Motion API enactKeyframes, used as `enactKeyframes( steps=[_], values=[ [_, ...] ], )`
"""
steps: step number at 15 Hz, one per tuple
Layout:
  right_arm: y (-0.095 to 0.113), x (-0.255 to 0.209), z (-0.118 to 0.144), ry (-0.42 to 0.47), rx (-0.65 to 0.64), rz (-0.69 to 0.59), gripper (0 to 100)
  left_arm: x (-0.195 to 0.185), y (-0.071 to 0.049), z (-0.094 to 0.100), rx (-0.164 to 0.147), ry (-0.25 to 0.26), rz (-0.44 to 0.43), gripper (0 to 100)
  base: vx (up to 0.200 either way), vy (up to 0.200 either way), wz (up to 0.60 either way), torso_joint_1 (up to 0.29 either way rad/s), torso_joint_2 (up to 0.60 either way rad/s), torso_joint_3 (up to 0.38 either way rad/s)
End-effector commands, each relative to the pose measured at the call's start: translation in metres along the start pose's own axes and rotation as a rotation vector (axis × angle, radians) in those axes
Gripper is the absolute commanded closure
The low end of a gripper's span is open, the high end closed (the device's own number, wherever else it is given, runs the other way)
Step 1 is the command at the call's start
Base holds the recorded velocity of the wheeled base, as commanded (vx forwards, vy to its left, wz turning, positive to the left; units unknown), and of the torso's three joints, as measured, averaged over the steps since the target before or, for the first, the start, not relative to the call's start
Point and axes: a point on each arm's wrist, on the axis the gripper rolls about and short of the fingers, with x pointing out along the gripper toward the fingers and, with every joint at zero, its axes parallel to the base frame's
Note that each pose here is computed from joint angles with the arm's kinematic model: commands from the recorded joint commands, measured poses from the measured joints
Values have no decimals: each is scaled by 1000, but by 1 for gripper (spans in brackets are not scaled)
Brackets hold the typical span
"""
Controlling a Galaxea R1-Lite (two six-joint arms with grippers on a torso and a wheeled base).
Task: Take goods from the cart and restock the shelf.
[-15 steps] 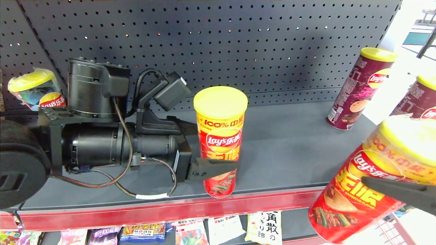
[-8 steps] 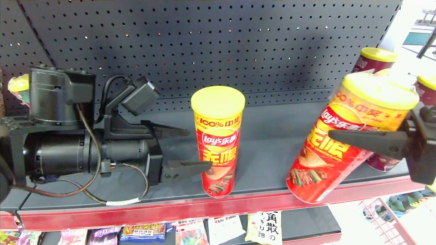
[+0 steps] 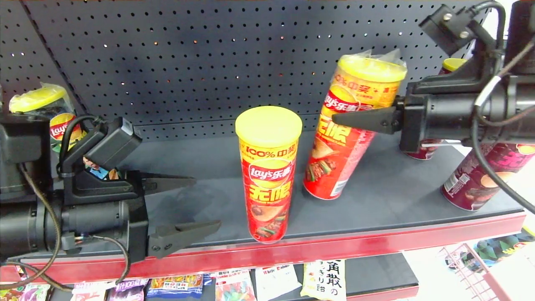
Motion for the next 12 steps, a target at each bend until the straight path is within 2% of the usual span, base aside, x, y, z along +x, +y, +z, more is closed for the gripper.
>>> enactKeyframes(
  steps=[1, 4, 7, 12],
  values=[
    [-18, 50, -7, 36, 9, 31, 100, -15, -1, -5, -4, -18, 40, 0, 0, 0, 0, 0, 0, 0],
    [-21, 73, -8, 41, 6, 48, 100, -30, 2, -16, -31, -19, 105, 0, 0, 0, 0, 0, 0, 0],
    [-26, 89, -7, 37, 1, 59, 100, -45, 10, -18, -47, -42, 203, 0, 0, 0, 0, 0, 0, 0],
    [-34, 107, -7, 27, -53, 64, 100, -50, 14, -18, -54, -52, 232, 0, 0, 0, 0, 0, 0, 0]
  ],
)
